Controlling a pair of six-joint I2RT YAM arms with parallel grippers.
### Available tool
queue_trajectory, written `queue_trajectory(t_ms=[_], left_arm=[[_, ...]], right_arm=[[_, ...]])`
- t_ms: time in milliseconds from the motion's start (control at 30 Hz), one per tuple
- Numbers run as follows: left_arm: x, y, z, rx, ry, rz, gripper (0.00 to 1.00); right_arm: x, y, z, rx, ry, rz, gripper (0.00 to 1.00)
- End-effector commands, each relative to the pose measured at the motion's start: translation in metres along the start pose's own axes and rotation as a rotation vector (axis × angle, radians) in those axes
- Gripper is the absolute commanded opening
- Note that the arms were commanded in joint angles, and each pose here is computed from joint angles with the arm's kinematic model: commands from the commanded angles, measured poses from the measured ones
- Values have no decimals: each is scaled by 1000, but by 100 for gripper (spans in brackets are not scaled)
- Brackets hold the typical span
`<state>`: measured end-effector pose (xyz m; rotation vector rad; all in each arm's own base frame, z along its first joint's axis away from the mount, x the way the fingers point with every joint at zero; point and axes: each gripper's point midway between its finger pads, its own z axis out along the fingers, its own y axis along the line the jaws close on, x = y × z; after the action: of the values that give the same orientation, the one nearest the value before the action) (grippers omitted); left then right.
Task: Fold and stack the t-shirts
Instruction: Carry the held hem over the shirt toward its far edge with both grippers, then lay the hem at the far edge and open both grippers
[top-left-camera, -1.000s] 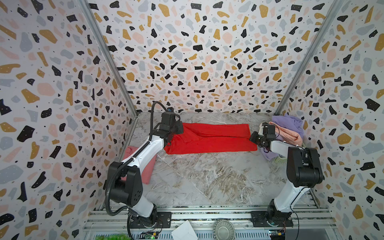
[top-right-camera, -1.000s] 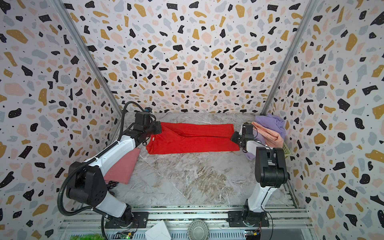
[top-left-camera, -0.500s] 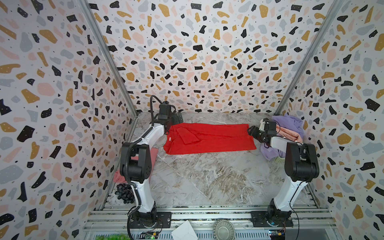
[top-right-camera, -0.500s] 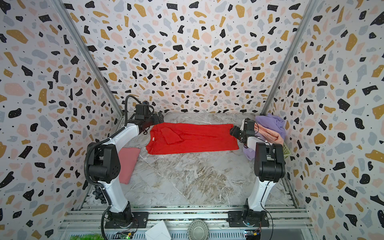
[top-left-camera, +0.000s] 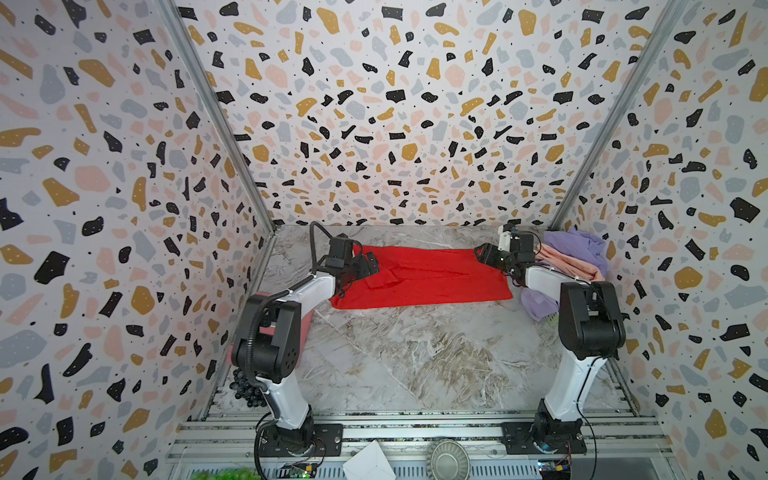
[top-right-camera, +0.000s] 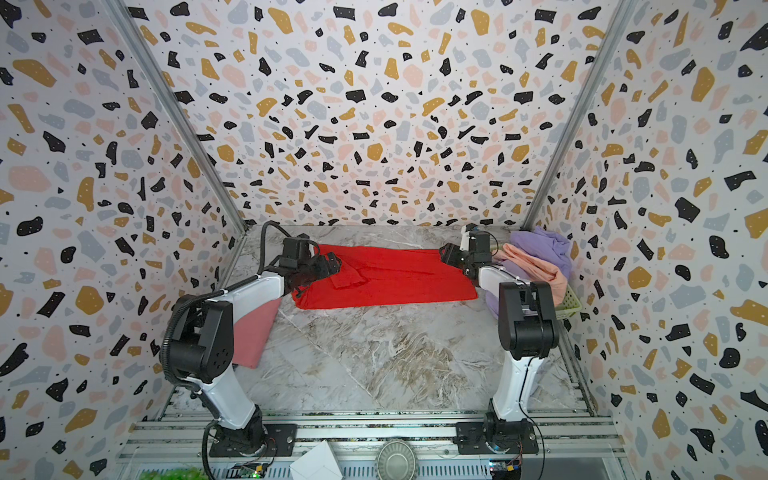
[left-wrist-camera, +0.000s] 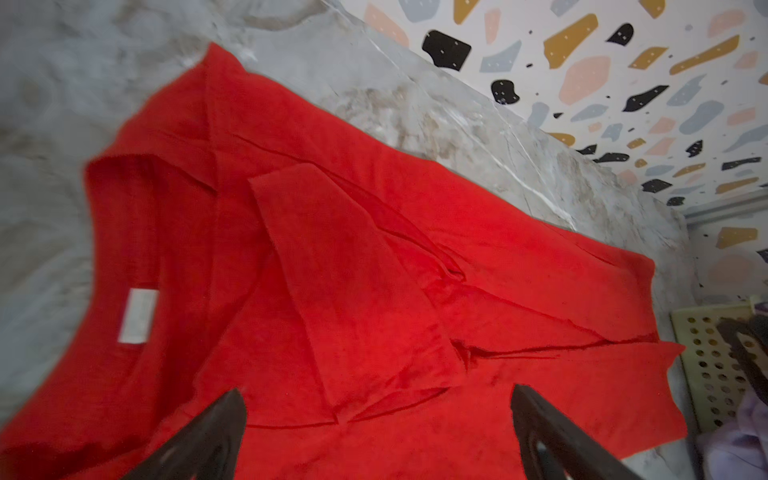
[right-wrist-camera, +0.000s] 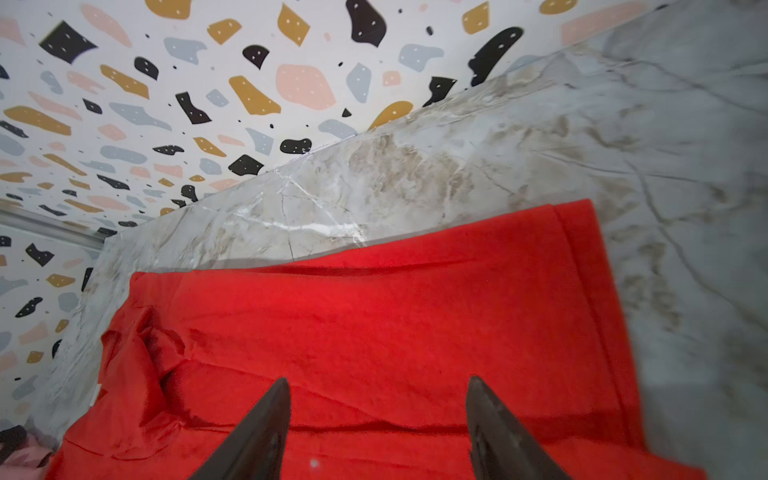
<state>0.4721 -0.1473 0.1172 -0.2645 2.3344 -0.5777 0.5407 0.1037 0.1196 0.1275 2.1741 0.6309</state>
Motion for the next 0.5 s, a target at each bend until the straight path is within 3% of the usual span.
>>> queue_trajectory(t_ms=[0, 233, 467], left_arm=[[3, -14, 13, 69, -23, -55, 100], [23, 13, 42, -2, -10, -136, 100], [26, 38, 73, -87, 27, -127, 100]], right_arm=[[0, 1, 16, -21, 13, -42, 67], [42, -19, 50, 20, 142, -42, 64], [102, -33, 36, 71, 278, 48, 58]])
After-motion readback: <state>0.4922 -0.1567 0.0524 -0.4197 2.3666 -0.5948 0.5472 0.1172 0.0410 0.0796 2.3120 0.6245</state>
